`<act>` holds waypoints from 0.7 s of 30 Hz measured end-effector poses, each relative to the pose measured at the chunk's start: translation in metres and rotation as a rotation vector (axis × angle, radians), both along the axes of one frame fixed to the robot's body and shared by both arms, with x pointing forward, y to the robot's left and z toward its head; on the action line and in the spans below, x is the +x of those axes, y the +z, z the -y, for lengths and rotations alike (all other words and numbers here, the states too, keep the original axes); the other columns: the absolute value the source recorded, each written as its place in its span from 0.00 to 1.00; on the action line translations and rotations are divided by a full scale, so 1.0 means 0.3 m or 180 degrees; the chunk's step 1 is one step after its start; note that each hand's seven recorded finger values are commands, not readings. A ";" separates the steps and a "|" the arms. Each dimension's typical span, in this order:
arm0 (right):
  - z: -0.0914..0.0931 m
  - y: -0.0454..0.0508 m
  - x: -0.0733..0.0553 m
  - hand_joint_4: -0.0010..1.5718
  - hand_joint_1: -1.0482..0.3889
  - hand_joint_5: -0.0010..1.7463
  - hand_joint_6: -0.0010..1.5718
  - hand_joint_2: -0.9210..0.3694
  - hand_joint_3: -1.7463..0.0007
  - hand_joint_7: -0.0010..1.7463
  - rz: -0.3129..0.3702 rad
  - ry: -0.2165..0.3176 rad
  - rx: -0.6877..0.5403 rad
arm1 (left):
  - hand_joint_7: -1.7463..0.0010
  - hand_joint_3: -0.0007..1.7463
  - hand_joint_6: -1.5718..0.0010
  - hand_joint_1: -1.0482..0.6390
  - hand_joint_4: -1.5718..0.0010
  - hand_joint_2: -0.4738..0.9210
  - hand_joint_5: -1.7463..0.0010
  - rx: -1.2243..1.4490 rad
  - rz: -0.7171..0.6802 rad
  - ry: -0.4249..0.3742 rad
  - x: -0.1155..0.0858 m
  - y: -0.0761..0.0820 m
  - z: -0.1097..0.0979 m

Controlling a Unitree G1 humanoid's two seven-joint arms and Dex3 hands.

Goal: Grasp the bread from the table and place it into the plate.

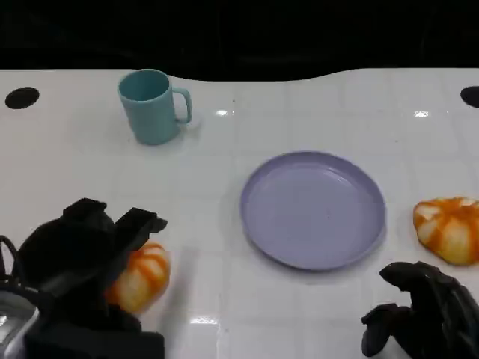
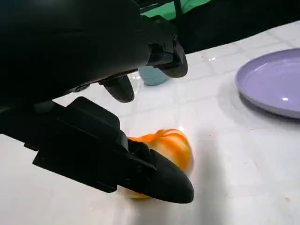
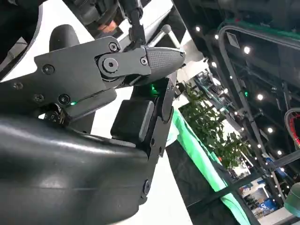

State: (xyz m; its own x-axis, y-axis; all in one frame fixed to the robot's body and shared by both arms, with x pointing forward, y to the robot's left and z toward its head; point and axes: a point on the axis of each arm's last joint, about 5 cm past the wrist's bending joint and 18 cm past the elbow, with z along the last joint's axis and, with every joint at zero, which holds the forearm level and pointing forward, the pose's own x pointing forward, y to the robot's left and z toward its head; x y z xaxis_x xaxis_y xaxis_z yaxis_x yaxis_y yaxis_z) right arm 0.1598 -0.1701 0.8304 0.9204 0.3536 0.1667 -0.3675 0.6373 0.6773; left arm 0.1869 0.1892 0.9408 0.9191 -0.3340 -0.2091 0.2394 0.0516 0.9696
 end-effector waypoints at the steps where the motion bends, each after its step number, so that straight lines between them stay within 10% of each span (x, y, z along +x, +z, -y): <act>1: 0.000 0.000 0.000 1.00 0.31 0.35 1.00 0.00 0.80 0.14 0.0001 0.0000 0.0000 | 0.66 0.00 1.00 0.09 1.00 0.93 0.42 0.0042 -0.0035 0.0023 0.007 -0.009 0.001; 21: 0.001 0.002 -0.005 1.00 0.31 0.35 1.00 0.00 0.82 0.14 -0.0035 -0.0008 0.0001 | 0.56 0.01 1.00 0.09 1.00 0.92 0.29 0.0391 -0.0472 0.0273 0.132 -0.130 0.031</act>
